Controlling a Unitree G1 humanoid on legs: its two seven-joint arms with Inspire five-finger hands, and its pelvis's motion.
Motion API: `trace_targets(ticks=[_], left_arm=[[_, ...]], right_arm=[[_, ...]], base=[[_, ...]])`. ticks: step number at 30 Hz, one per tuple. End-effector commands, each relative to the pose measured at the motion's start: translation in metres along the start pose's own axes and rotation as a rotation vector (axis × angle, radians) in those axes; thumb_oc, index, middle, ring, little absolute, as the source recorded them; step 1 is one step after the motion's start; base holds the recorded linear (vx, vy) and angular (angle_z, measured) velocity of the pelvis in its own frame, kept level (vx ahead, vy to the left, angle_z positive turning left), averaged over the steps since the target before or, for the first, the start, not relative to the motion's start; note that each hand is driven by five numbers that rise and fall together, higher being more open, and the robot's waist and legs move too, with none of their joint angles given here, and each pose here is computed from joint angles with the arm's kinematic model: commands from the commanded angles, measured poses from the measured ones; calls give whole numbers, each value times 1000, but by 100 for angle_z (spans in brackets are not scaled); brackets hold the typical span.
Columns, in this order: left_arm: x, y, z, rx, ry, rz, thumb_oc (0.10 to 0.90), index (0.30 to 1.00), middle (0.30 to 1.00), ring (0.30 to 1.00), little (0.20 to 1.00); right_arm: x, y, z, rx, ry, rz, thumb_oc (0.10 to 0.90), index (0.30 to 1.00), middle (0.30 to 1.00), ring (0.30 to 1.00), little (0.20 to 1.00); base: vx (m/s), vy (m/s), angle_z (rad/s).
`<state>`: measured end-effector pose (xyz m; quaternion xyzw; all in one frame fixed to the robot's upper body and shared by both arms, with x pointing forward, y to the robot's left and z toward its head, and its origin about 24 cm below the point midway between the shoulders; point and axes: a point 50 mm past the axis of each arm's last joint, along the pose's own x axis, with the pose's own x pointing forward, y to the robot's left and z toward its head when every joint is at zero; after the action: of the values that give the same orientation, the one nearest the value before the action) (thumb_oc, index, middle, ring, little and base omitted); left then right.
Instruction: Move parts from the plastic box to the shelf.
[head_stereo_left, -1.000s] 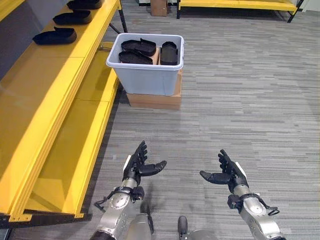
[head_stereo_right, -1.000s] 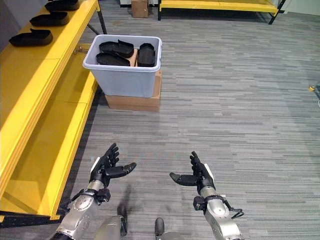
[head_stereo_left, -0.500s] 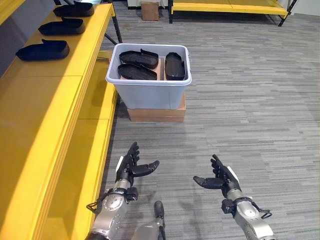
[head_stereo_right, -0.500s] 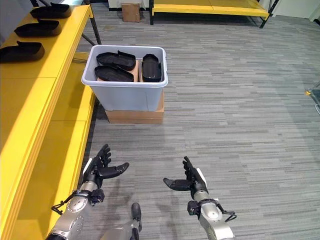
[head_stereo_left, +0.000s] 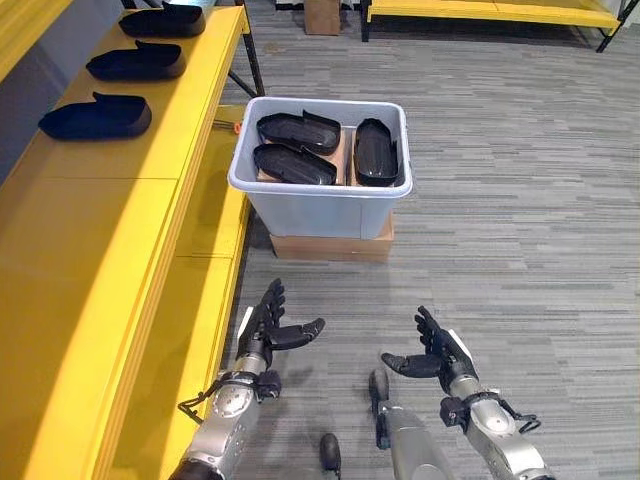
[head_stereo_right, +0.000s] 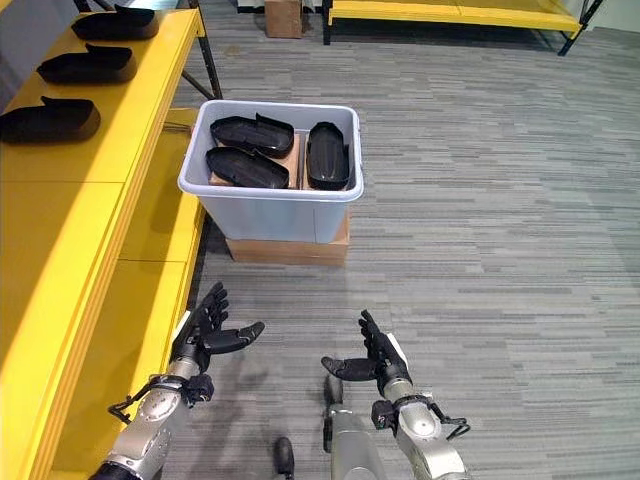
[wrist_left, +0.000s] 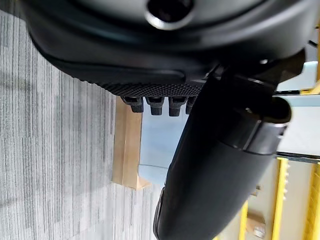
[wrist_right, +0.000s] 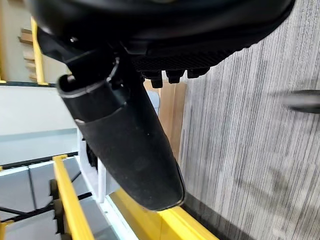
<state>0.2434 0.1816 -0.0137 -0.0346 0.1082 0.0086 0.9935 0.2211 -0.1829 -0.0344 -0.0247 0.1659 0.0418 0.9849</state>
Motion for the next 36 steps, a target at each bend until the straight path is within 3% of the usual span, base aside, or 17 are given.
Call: trace_targets(ticks=[1, 9, 18, 36], left_arm=[[7, -10, 47, -6, -244, -72, 900, 1000, 1000, 1000, 1000], [9, -29, 48, -41, -245, -143, 900, 1000, 1000, 1000, 1000], [2, -23, 41, -92, -209, -146, 900, 1000, 1000, 1000, 1000], [-11, -6, 33, -29, -186, -136, 900, 1000, 1000, 1000, 1000]], right_arm=[[6, -10, 51, -56, -243, -20, 900, 1000, 1000, 1000, 1000], [-1, -23, 50, -27, -246, -51, 900, 1000, 1000, 1000, 1000], [-3, -26, 44, -50, -221, -52, 900, 1000, 1000, 1000, 1000], [-16, -22, 21, -42, -143, -16, 900, 1000, 1000, 1000, 1000]], base=[[424, -73, 20], [498, -222, 46], [302, -227, -9], [300, 153, -36]])
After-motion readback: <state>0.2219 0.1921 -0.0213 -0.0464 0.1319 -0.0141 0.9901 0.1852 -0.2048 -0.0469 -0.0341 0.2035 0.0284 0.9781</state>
